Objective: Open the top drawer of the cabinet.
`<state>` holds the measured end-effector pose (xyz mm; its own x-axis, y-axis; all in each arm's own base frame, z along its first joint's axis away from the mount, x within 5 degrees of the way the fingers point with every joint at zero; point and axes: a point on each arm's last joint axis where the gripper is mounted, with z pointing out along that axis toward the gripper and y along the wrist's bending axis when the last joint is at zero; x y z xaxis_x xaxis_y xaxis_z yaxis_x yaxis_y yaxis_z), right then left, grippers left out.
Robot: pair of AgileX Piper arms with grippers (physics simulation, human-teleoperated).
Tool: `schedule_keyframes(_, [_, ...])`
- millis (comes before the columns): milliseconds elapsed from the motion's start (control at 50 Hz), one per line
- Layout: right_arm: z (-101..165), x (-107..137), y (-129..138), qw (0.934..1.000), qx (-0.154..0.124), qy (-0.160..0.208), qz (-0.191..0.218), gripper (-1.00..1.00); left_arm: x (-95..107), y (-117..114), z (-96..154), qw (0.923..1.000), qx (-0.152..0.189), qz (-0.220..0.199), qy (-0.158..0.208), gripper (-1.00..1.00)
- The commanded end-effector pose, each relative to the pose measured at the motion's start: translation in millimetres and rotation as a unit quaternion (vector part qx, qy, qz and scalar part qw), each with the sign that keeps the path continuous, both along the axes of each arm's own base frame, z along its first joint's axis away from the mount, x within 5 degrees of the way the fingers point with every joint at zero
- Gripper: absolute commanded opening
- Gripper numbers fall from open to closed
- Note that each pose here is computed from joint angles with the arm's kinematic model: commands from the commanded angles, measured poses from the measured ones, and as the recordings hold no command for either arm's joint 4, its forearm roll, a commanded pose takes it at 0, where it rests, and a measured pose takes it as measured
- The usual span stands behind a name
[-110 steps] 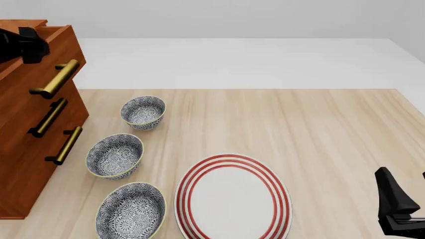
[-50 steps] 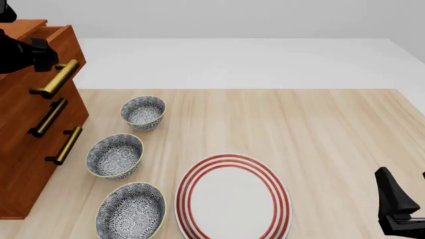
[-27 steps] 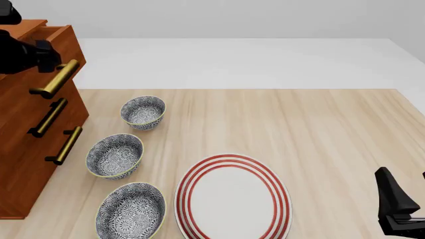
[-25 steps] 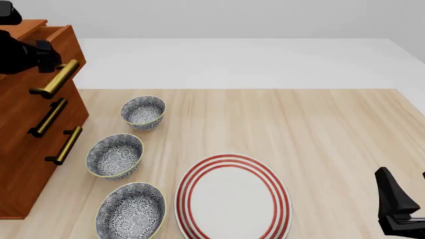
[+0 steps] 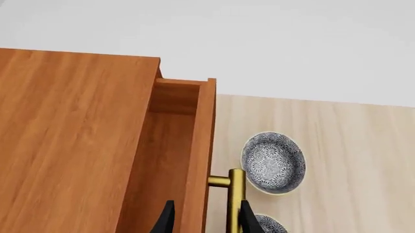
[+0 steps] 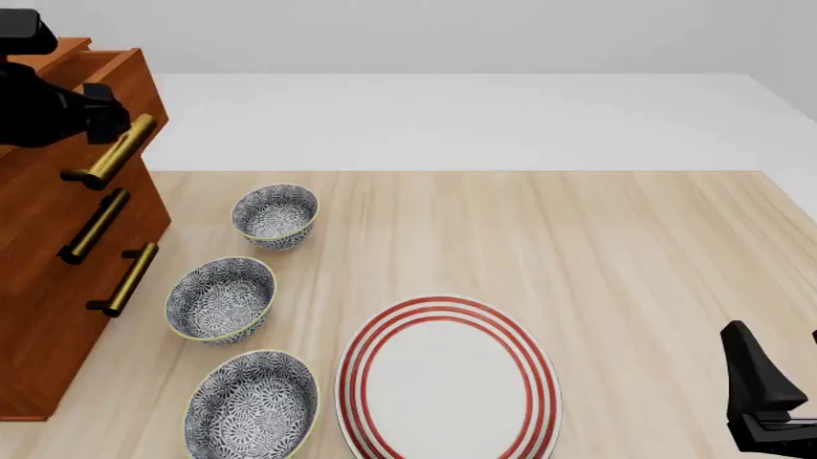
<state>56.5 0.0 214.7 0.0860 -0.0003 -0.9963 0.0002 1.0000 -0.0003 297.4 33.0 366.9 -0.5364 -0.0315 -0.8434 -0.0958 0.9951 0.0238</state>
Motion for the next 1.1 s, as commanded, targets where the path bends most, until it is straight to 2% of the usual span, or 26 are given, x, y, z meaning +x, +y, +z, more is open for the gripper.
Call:
schedule_keyframes(20, [0,0,0,1.0000,0.000,0.000,0.000,1.00,0,-4,-3,0.9999,-0.006,-0.005,0.008,1.00])
schedule_keyframes(1100, [0,0,0,1.0000,0.000,0.000,0.000,1.00,0,-22,8,0.9993,-0.001,-0.037,0.007,1.00])
